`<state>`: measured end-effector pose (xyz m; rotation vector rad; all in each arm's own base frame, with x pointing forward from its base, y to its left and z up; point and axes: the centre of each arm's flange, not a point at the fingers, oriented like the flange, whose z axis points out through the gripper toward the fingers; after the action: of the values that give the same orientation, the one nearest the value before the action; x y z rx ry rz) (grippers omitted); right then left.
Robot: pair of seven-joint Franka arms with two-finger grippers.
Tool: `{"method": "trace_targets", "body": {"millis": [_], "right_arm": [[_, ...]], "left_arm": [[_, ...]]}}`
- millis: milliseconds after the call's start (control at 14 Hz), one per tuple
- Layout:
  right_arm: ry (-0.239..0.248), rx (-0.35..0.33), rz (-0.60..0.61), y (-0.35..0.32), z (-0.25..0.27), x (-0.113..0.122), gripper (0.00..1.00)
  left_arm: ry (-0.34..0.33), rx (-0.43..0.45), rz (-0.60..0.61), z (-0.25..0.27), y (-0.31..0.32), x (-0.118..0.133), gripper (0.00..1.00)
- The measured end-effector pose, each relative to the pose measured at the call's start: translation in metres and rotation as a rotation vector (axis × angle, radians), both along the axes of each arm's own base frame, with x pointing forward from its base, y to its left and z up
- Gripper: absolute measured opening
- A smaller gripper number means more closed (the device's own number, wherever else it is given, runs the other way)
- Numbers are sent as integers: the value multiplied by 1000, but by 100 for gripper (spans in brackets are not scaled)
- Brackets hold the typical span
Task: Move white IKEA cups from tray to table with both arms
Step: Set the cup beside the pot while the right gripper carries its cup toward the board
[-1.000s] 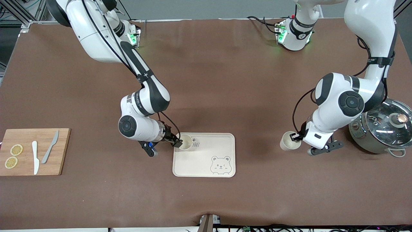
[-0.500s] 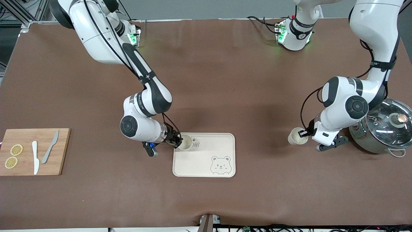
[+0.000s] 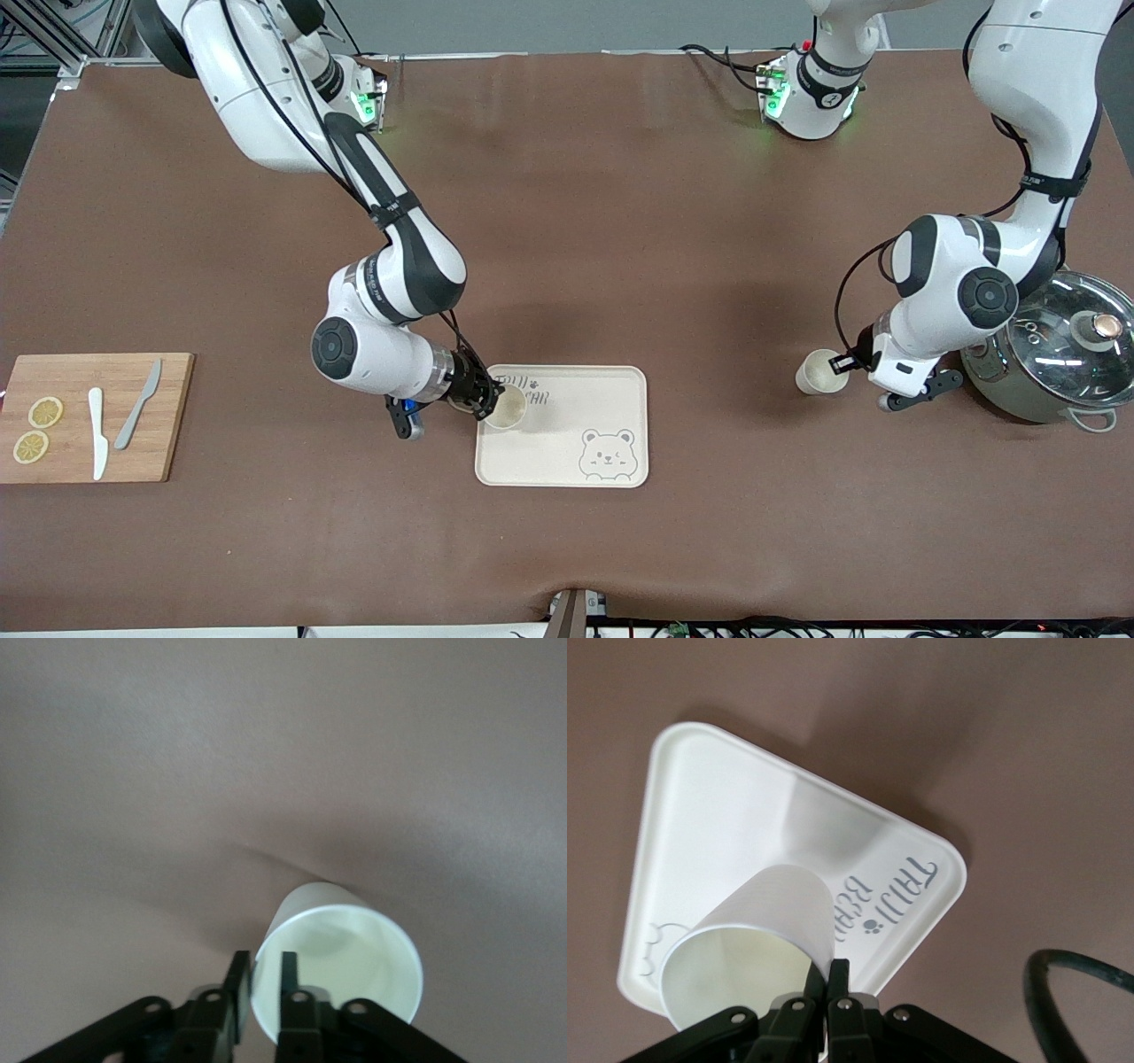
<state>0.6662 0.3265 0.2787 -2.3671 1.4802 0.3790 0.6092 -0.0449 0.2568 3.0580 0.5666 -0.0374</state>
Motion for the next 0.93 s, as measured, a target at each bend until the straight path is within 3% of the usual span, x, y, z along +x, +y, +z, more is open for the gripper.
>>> {"method": "trace_targets", "body": {"millis": [143, 286, 571, 714, 929], "right_arm": [[60, -7, 25, -21, 8, 2, 2], [107, -2, 130, -55, 16, 3, 2], [129, 57, 358, -156, 18, -3, 2], [128, 56, 423, -201, 11, -17, 2], [156, -43, 546, -260, 1, -46, 2]], "left_arm": [[-20, 1, 10, 10, 7, 4, 44], [-58, 6, -1, 31, 13, 9, 64], [-77, 33, -50, 90, 28, 12, 100], [-65, 47, -73, 126, 34, 15, 100], [-44, 63, -143, 184, 41, 20, 100]]}}
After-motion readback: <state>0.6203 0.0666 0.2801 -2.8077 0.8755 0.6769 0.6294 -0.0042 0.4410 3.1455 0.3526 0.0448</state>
